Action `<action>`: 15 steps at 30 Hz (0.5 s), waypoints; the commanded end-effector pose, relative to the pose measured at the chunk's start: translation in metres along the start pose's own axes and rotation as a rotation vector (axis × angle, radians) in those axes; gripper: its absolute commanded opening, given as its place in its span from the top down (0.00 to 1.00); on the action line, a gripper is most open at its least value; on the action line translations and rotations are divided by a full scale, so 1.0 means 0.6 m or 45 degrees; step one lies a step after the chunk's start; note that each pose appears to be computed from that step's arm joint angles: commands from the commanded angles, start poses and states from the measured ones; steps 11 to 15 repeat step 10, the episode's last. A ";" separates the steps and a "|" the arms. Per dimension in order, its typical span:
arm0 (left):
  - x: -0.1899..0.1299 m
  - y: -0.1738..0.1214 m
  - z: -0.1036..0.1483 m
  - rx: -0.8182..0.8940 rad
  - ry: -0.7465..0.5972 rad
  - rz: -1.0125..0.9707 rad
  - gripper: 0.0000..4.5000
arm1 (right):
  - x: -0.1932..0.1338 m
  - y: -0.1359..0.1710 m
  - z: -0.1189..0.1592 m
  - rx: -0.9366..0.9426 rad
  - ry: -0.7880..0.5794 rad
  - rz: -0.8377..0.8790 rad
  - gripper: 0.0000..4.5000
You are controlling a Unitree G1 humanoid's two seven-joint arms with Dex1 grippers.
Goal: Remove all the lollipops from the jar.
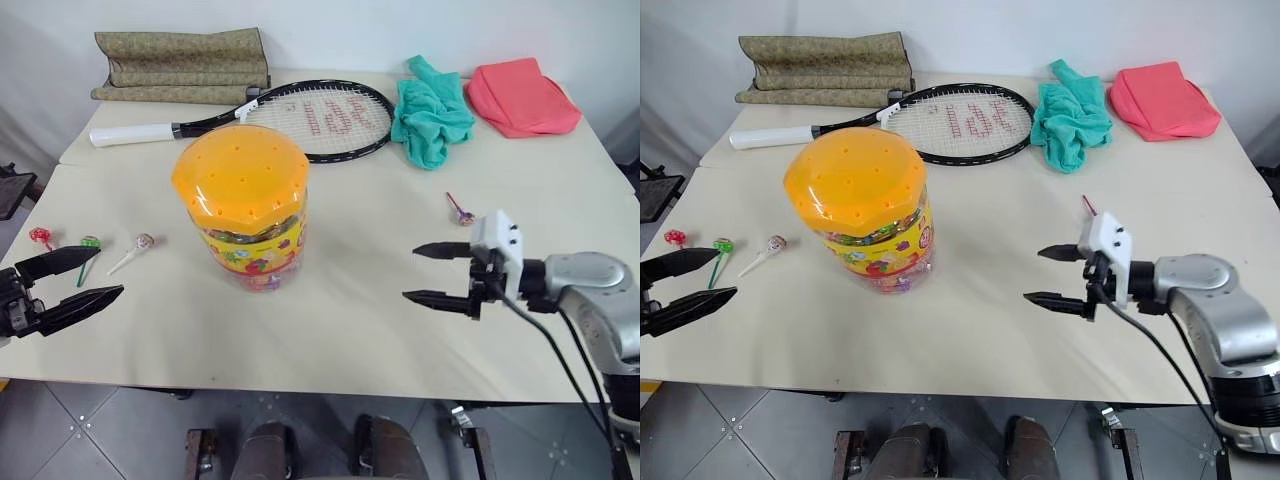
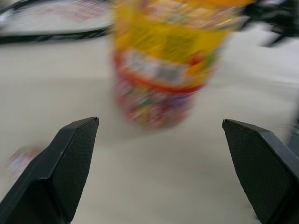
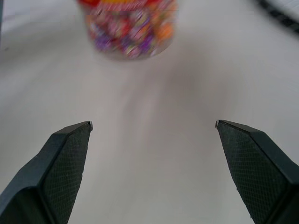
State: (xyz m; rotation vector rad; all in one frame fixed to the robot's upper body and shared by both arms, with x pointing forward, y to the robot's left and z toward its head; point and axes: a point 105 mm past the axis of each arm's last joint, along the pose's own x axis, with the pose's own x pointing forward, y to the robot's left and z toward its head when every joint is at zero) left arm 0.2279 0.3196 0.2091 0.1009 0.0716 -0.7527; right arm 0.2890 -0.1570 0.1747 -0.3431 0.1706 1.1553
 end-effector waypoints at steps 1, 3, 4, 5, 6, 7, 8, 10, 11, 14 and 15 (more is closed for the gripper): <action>-0.013 -0.001 -0.016 0.022 -0.072 0.091 0.00 | 0.010 0.019 -0.014 -0.044 0.001 0.021 0.02; -0.016 -0.009 -0.038 -0.014 -0.058 0.095 0.00 | 0.017 0.025 -0.033 -0.033 0.008 0.016 0.02; -0.017 -0.016 -0.043 -0.015 -0.059 0.082 0.00 | 0.020 0.027 -0.039 -0.031 0.007 0.011 0.02; -0.016 -0.020 -0.050 -0.020 -0.065 0.087 0.00 | 0.024 0.025 -0.044 -0.024 -0.002 -0.013 0.02; -0.015 -0.025 -0.055 -0.022 -0.073 0.088 0.00 | 0.028 0.022 -0.046 -0.019 -0.017 -0.042 0.02; -0.014 -0.028 -0.061 -0.037 -0.074 0.095 0.00 | 0.032 0.019 -0.048 -0.012 -0.029 -0.068 0.02; -0.012 -0.031 -0.066 -0.047 -0.074 0.099 0.00 | 0.037 0.016 -0.049 -0.002 -0.037 -0.095 0.02; -0.005 -0.036 -0.071 -0.067 -0.095 0.109 0.00 | 0.046 0.012 -0.053 0.004 -0.049 -0.138 0.02; -0.005 -0.036 -0.071 -0.067 -0.095 0.109 0.00 | 0.046 0.012 -0.053 0.004 -0.049 -0.138 0.02; -0.005 -0.036 -0.071 -0.067 -0.095 0.109 0.00 | 0.046 0.012 -0.053 0.004 -0.049 -0.138 0.02; -0.005 -0.036 -0.071 -0.067 -0.095 0.109 0.00 | 0.046 0.012 -0.053 0.004 -0.049 -0.138 0.02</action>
